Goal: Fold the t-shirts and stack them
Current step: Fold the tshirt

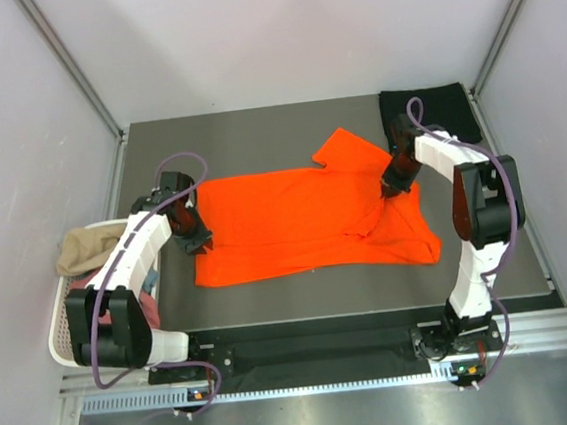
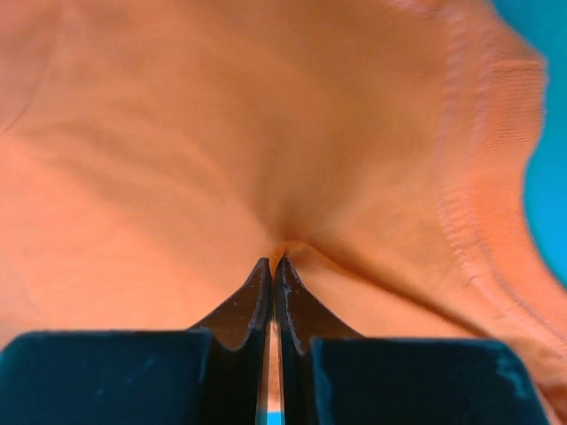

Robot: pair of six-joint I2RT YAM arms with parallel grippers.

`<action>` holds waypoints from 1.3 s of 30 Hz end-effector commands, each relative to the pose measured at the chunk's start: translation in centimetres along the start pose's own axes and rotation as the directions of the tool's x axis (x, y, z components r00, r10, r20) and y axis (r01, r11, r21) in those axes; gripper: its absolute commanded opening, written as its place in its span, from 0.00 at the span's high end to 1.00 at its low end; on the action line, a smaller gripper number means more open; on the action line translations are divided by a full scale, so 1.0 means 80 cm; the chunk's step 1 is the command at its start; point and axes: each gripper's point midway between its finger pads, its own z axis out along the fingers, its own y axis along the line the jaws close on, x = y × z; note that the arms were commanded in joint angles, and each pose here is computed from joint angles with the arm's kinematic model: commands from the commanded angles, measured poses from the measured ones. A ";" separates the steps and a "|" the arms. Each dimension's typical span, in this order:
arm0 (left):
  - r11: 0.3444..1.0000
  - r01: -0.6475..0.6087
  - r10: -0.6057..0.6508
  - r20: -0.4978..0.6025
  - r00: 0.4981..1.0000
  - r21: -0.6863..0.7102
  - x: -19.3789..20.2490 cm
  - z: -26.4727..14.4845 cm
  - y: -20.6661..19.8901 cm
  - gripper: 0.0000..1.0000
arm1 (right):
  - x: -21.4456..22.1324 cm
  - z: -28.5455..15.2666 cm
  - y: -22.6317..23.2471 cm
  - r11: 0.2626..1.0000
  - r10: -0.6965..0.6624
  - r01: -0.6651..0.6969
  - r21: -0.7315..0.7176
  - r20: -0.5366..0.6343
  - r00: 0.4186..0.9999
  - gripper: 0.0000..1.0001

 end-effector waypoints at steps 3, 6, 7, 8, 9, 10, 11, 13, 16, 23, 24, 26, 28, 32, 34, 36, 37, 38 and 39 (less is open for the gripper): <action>1.000 0.007 -0.006 0.006 1.000 -0.020 -0.005 0.006 0.002 0.74 | -0.007 -0.063 0.042 0.996 -0.053 0.060 -0.062 0.112 0.992 1.00; 1.000 0.010 -0.009 0.010 1.000 -0.021 -0.003 0.006 0.004 0.74 | -0.007 -0.079 0.046 0.996 -0.054 0.064 -0.069 0.133 0.990 1.00; 1.000 0.010 -0.009 0.010 1.000 -0.021 -0.003 0.007 0.004 0.74 | -0.009 -0.083 0.046 0.996 -0.055 0.065 -0.068 0.141 0.988 1.00; 1.000 0.016 -0.016 0.008 1.000 -0.020 -0.001 0.008 0.004 0.74 | -0.012 -0.090 0.050 0.995 -0.059 0.071 -0.077 0.153 0.986 1.00; 1.000 0.016 -0.016 0.004 1.000 -0.016 0.000 0.008 0.003 0.74 | -0.014 -0.093 0.051 0.994 -0.064 0.078 -0.081 0.159 0.985 1.00; 1.000 0.017 -0.017 0.004 1.000 -0.016 0.000 0.009 0.003 0.74 | -0.015 -0.092 0.052 0.993 -0.067 0.081 -0.083 0.162 0.985 1.00; 1.000 0.019 -0.019 0.002 1.000 -0.017 0.000 0.009 0.003 0.75 | -0.016 -0.090 0.053 0.993 -0.074 0.088 -0.083 0.159 0.985 1.00; 1.000 0.017 -0.017 0.001 1.000 -0.020 0.001 0.008 0.004 0.75 | -0.011 -0.085 0.056 0.991 -0.081 0.093 -0.093 0.133 0.988 1.00; 0.999 0.016 -0.015 0.010 1.000 -0.028 0.000 0.005 0.007 0.75 | -0.014 -0.086 0.062 0.990 -0.086 0.100 -0.097 0.143 0.986 1.00; 0.999 0.017 -0.017 0.001 1.000 -0.040 0.009 0.008 0.014 0.75 | -0.027 -0.085 0.073 0.987 -0.111 0.128 -0.098 0.164 0.980 1.00; 0.999 0.017 -0.017 0.004 1.000 -0.042 0.008 0.007 0.014 0.75 | -0.030 -0.085 0.076 0.986 -0.111 0.129 -0.105 0.169 0.979 1.00; 0.999 0.014 -0.014 0.009 1.000 -0.040 0.006 0.006 0.013 0.75 | -0.032 -0.085 0.080 0.984 -0.117 0.139 -0.115 0.180 0.977 1.00; 0.999 0.013 -0.012 0.011 1.000 -0.039 0.005 0.005 0.013 0.75 | -0.037 -0.083 0.082 0.982 -0.122 0.146 -0.117 0.190 0.974 1.00; 0.999 0.008 -0.008 0.005 1.000 -0.041 0.004 0.007 0.012 0.75 | -0.033 -0.061 0.090 0.978 -0.143 0.162 -0.128 0.144 0.979 1.00; 0.999 0.006 -0.006 0.006 1.000 -0.045 0.003 0.007 0.013 0.75 | -0.032 -0.057 0.093 0.976 -0.150 0.168 -0.135 0.139 0.979 1.00; 0.999 0.008 -0.007 0.011 1.000 -0.047 0.002 0.006 0.013 0.75 | -0.036 -0.054 0.095 0.975 -0.157 0.176 -0.134 0.145 0.977 1.00; 0.999 0.006 -0.006 0.012 1.000 -0.049 0.002 0.006 0.014 0.75 | -0.038 -0.055 0.096 0.975 -0.160 0.181 -0.131 0.152 0.975 1.00; 0.999 0.005 -0.004 0.012 1.000 -0.049 0.001 0.006 0.014 0.75 | -0.041 -0.055 0.098 0.973 -0.166 0.187 -0.132 0.158 0.973 1.00; 0.999 0.003 -0.003 0.012 1.000 -0.049 0.001 0.006 0.014 0.74 | -0.042 -0.054 0.098 0.973 -0.171 0.193 -0.127 0.161 0.972 1.00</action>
